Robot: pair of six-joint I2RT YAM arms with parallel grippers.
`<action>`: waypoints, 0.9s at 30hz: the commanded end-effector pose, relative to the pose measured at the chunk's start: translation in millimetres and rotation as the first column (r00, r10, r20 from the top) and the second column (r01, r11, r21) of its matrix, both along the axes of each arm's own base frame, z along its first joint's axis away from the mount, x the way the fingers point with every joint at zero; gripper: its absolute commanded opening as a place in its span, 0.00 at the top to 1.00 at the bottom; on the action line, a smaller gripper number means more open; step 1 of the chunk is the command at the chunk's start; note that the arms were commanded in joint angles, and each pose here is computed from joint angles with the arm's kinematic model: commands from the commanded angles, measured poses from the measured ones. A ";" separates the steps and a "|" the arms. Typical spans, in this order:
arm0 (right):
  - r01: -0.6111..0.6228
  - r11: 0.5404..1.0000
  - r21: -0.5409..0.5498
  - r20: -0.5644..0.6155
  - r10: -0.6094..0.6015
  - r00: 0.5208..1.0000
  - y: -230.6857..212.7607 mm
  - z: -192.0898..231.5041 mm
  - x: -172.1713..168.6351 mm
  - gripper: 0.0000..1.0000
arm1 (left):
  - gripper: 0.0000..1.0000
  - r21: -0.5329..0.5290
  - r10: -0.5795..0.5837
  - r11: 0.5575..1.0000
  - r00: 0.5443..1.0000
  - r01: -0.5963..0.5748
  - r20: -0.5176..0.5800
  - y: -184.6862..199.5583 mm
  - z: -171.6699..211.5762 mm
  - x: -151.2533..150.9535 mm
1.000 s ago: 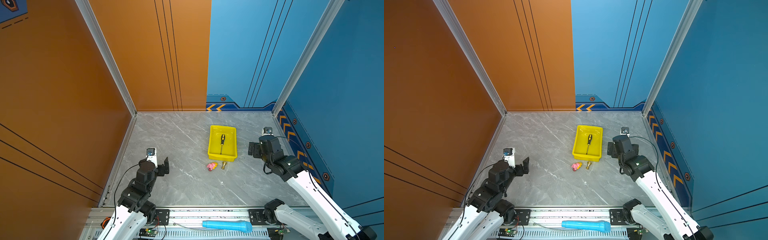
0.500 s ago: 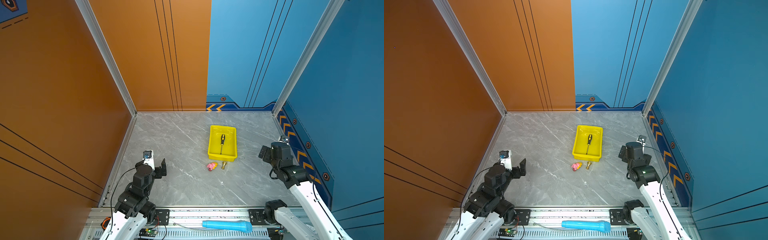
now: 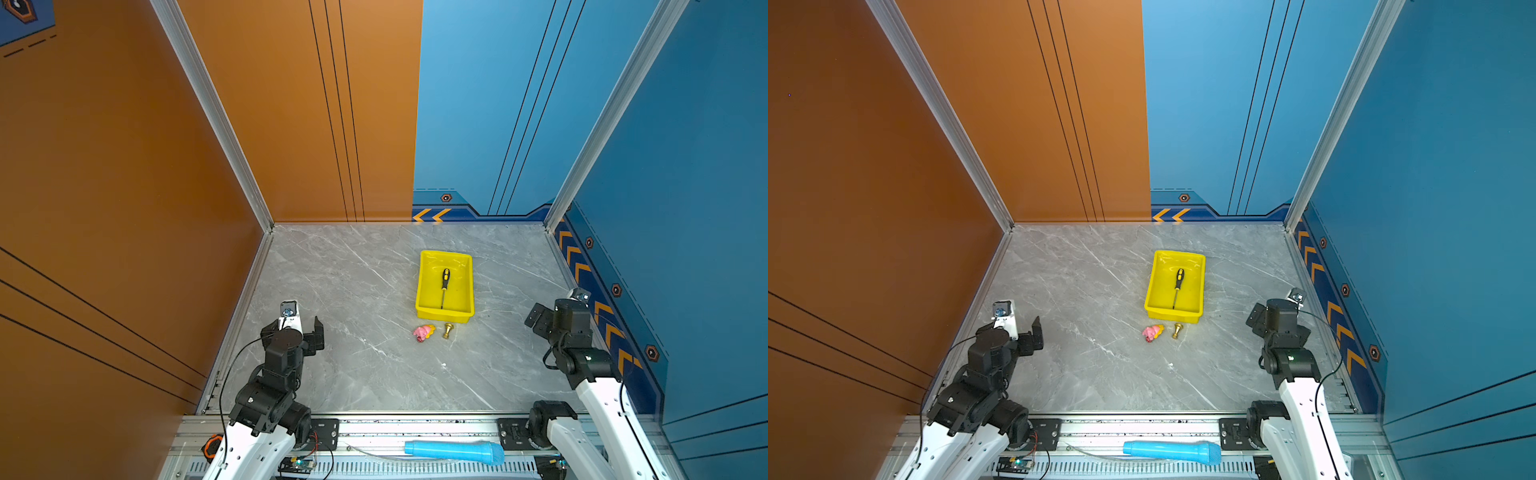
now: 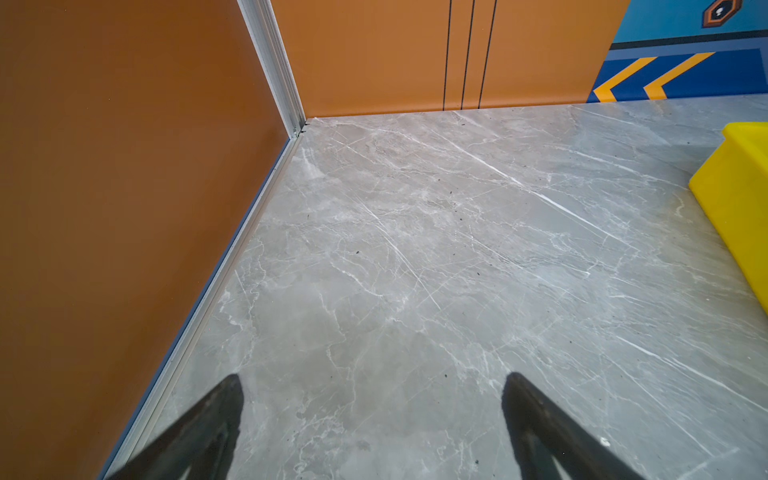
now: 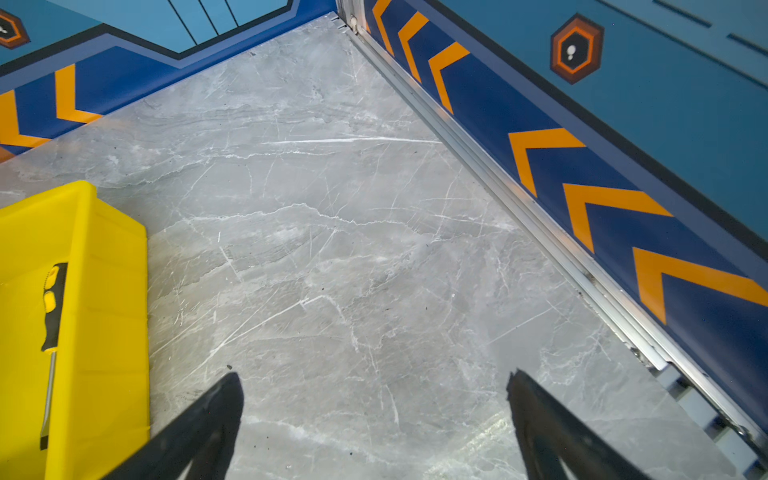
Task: Put the screwdriver in the bin
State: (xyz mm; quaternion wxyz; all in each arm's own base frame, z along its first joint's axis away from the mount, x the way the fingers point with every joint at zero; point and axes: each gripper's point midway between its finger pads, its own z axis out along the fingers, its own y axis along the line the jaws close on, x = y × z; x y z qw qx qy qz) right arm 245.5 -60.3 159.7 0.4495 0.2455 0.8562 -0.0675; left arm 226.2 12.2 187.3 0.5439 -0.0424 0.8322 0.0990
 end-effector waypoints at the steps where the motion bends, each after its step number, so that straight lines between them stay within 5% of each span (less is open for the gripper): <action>1: -0.115 0.990 -0.087 0.139 0.126 0.982 9.4 11.4 8.3 0.00 | 0.02 0.062 0.050 0.997 0.999 -0.050 0.002 12.4 -8.8 1.8; 4: -0.228 0.959 -0.168 0.259 0.266 0.929 26.8 19.5 8.2 0.00 | 0.02 0.076 0.060 0.995 0.998 -0.061 0.016 16.5 -13.6 4.4; 6: -0.196 0.959 -0.206 0.294 0.252 0.922 22.2 18.7 1.6 0.00 | 0.02 0.077 0.054 0.995 0.998 -0.056 0.029 17.2 -14.9 7.5; 16: -0.210 0.952 -0.221 0.238 0.261 0.935 21.4 -16.9 -0.4 0.00 | 0.02 0.048 0.067 0.997 0.997 -0.065 -0.024 21.6 -54.9 17.2; 27: -0.249 0.943 -0.220 0.242 0.300 0.923 29.3 -27.1 23.2 0.00 | 0.02 -0.012 0.106 0.994 0.993 -0.106 0.043 32.7 -63.5 42.7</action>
